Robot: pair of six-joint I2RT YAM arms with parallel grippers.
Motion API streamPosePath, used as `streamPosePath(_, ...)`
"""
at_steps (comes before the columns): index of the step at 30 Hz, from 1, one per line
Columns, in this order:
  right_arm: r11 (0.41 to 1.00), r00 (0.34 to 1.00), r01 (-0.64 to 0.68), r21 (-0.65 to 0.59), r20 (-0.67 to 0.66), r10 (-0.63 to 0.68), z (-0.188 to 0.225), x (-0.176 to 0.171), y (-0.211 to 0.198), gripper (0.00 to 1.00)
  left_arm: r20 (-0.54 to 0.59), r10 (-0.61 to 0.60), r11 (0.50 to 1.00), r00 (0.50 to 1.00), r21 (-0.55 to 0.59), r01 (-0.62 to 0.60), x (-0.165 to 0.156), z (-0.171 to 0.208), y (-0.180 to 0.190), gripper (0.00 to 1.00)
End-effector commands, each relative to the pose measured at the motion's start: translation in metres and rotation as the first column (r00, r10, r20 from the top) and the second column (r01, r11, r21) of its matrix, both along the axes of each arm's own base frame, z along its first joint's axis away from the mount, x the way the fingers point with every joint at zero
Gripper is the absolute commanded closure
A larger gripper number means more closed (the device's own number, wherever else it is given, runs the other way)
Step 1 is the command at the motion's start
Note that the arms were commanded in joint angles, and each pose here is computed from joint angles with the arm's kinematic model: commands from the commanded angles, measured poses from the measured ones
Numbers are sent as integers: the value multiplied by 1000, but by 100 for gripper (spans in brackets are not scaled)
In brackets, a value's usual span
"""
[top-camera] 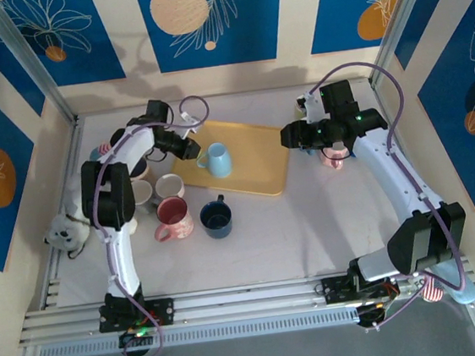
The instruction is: Turn the mug right side up
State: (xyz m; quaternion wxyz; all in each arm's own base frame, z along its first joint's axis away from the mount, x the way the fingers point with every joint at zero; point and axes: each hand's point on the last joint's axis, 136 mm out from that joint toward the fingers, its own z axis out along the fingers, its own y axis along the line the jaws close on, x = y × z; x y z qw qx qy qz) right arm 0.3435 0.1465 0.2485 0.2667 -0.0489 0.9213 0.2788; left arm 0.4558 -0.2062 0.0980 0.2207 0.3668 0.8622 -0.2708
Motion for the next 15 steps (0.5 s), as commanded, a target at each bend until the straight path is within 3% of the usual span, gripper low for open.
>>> streamPosePath(1,999,999,-16,32,30,16,15,3,7,48,61,-41,998,997,-42,44,-20,34,-5,86)
streamPosePath(4,999,999,-17,31,28,17,14,3,7,48,83,18,998,996,-56,-14,-18,46,4,86)
streamPosePath(7,999,999,-21,26,30,20,15,2,7,48,106,10,998,994,-64,-4,-20,57,9,79)
streamPosePath(15,1000,999,-22,12,26,22,12,0,4,48,209,-278,960,938,40,276,-44,64,9,44)
